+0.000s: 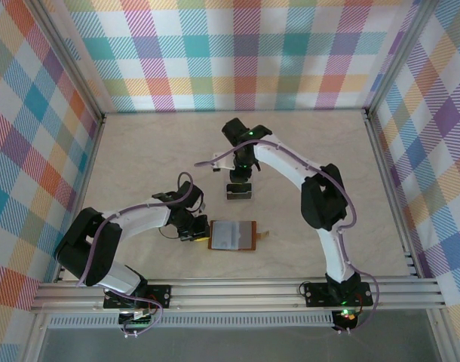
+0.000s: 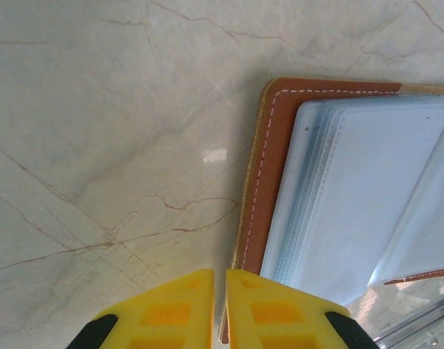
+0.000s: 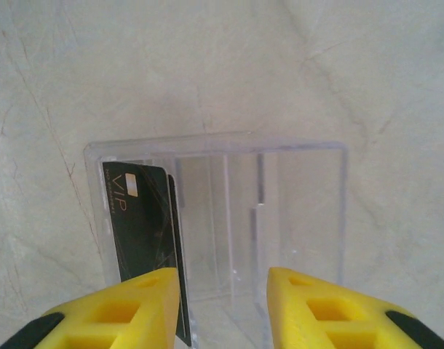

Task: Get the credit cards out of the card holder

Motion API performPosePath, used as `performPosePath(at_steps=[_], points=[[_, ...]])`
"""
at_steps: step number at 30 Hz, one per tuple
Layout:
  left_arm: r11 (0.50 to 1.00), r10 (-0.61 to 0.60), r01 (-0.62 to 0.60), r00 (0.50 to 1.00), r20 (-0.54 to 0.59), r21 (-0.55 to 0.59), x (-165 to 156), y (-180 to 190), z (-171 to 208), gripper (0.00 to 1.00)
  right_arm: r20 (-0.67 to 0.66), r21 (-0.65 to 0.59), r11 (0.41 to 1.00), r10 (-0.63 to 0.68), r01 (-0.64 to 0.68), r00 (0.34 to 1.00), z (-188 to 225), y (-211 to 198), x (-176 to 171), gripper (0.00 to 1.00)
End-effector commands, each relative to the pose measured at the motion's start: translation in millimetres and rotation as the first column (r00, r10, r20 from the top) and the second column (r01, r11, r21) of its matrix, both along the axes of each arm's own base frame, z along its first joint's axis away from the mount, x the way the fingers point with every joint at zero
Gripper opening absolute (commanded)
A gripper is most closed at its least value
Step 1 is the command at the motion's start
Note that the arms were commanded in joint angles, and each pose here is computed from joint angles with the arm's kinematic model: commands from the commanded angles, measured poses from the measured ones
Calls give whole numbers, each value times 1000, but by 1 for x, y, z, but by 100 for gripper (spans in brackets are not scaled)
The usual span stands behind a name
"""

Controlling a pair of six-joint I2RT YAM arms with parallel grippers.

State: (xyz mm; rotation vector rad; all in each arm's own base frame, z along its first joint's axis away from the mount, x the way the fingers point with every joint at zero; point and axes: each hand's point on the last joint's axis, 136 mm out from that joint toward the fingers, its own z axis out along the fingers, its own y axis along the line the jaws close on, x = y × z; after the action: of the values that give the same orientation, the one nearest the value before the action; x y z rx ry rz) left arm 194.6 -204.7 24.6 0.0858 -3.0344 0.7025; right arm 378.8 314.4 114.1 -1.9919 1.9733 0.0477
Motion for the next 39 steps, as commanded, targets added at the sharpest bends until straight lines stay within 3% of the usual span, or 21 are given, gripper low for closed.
performPosePath(at_steps=[1,7,11,14,17,20,24,27,30,33,39], points=[[1000,0,0,1000,-29,6,-10,-2,1,13,52,200,977,-83,71,995,54,17,2,39],[1000,19,-19,1000,-15,2,-14,-8,4,13,-5,448,869,-233,210,973,91,25,-14,48],[1000,25,-25,1000,1,5,-9,-9,13,13,-107,515,780,-354,356,929,101,15,-27,48],[999,31,-31,999,31,14,-3,-8,22,13,-216,539,681,-458,496,863,104,6,-36,46],[1000,31,-31,999,42,-3,5,-12,28,13,-374,530,537,-547,657,749,101,-2,-48,42],[1000,9,-8,1000,28,-17,7,-17,28,12,-566,443,355,-601,823,565,94,-6,-58,37],[999,-20,20,1000,-4,-25,7,-20,19,10,-772,226,234,-549,946,320,76,4,-86,26],[999,-29,28,999,-33,-22,6,-19,10,8,-826,102,188,-531,977,188,54,7,-103,25],[1000,-31,31,998,-48,-6,3,-16,2,7,-823,12,173,-558,985,108,31,5,-115,22],[1000,-29,29,998,-52,-7,0,-14,-3,6,-821,-45,168,-568,985,60,15,4,-126,22],[1000,-12,11,997,-78,-19,-10,-12,-12,5,-822,-143,216,-570,966,6,-10,14,-154,21]])
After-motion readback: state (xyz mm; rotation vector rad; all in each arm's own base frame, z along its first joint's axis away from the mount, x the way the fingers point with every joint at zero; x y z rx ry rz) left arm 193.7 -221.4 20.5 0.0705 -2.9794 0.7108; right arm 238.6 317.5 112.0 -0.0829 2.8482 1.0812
